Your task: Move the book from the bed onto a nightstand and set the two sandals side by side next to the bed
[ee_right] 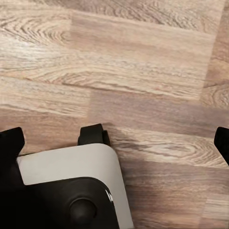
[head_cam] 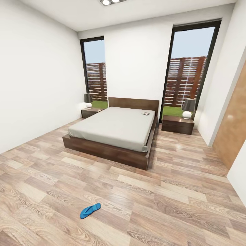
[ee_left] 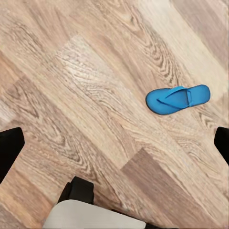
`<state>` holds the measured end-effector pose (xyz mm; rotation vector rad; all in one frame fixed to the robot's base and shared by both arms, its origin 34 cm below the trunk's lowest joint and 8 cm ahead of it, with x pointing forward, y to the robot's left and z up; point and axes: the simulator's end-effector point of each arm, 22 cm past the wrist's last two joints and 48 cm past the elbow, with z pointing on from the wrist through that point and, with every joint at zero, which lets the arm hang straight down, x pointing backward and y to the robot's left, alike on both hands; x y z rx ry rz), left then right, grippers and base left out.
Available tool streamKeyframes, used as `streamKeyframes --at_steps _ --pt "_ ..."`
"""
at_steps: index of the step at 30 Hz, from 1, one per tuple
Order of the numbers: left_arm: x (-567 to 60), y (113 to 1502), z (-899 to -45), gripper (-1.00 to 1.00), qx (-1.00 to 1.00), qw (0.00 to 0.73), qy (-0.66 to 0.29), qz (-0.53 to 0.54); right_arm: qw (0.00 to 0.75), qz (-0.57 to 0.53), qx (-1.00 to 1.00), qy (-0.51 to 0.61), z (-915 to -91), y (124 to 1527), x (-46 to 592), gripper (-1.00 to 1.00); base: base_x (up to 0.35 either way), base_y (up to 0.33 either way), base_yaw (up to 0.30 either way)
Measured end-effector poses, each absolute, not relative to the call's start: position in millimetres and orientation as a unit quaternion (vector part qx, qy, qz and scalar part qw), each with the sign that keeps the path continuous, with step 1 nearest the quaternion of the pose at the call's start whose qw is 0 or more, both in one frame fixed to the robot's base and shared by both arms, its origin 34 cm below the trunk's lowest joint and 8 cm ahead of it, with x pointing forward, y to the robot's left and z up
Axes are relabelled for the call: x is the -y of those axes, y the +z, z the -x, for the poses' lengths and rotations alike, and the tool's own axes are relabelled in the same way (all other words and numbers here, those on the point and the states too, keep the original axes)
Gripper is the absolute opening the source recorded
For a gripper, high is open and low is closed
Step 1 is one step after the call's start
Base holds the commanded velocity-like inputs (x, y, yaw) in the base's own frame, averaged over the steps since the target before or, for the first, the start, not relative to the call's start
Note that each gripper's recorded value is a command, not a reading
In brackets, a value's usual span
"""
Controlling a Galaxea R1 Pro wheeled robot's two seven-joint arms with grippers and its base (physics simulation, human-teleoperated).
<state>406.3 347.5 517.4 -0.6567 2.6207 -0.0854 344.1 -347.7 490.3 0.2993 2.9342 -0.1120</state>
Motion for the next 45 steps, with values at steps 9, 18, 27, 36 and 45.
streamKeyframes --at_steps 9,18,27,36,45 --pt "-364.4 554.8 -464.1 1.0 -0.894 0.265 -0.097 0.348 0.117 -0.135 -0.984 -0.001 -429.8 519.9 333.0 1.0 0.0 0.0 0.0" --pt "-359.6 596.6 -537.2 1.0 -0.848 0.278 -0.18 0.413 0.117 -0.139 -0.982 0.051 -501.2 549.9 279.5 1.0 0.0 0.0 0.0" --pt "-365.9 631.1 -581.2 1.0 -0.835 0.283 -0.218 0.417 0.101 -0.134 -0.982 0.089 -542.7 568.2 224.4 1.0 0.0 0.0 0.0" --pt "-346.8 653.9 -601.5 1.0 -0.792 0.264 -0.299 0.463 0.099 -0.155 -0.977 0.108 -561.5 580.2 211.1 1.0 0.0 0.0 0.0" --pt "-312.9 672.1 -616.6 1.0 -0.789 0.261 -0.33 0.447 0.093 -0.192 -0.972 0.098 -562.0 580.5 215.9 1.0 0.0 0.0 0.0"
